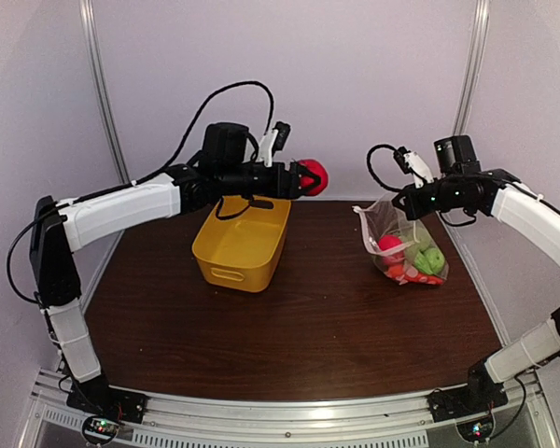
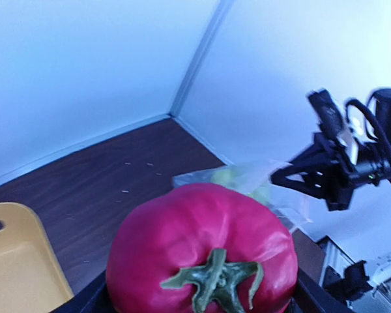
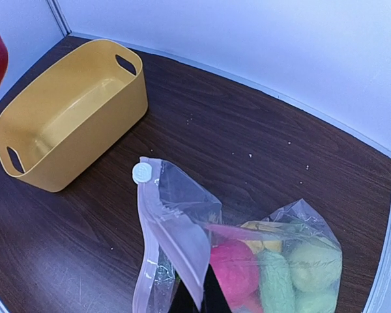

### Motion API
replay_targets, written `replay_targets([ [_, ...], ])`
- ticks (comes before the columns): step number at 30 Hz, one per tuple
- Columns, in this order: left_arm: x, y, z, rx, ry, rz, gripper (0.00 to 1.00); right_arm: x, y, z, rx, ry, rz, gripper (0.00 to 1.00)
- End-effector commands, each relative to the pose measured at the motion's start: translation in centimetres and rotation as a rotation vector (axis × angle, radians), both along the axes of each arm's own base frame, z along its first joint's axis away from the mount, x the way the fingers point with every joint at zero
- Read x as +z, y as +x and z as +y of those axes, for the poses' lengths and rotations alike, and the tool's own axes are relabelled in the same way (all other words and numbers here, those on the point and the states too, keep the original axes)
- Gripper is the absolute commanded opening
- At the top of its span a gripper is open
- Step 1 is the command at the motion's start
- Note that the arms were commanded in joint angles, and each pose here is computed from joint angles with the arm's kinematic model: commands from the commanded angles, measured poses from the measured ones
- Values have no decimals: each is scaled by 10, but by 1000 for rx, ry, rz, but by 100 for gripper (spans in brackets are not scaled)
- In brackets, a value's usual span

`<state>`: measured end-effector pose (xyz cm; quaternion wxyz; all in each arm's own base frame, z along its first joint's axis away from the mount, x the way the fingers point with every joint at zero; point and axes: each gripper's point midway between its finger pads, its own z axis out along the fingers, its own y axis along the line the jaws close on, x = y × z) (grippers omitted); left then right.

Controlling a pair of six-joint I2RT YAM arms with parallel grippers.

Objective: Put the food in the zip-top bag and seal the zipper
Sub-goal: Place the fake fruit in the zipper food storage bag.

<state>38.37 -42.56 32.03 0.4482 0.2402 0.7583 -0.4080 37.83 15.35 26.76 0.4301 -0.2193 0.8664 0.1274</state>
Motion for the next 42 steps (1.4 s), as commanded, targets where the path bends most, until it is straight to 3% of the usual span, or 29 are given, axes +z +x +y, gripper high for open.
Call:
replay_targets([
  [1, 7, -55, -73, -271, -121, 6, 55, 26, -4, 18, 45, 51, -19, 0],
  [8, -9, -91, -137, -399, -157, 71, 53, 44, -14, 28, 83, 87, -15, 0],
  [19, -81, -57, -166, -218, -119, 260, 47, 57, -52, 61, 267, 196, 0, 0],
  [24, -95, -55, -170, -215, -88, 301, 70, 56, -58, 66, 297, 218, 12, 0],
  [31, -35, -78, -160, -323, -103, 211, 97, 57, -52, 63, 277, 198, 7, 0],
  [42, 23, -81, -93, -257, -33, 26, 98, 71, -42, 60, 285, 216, 4, 0],
])
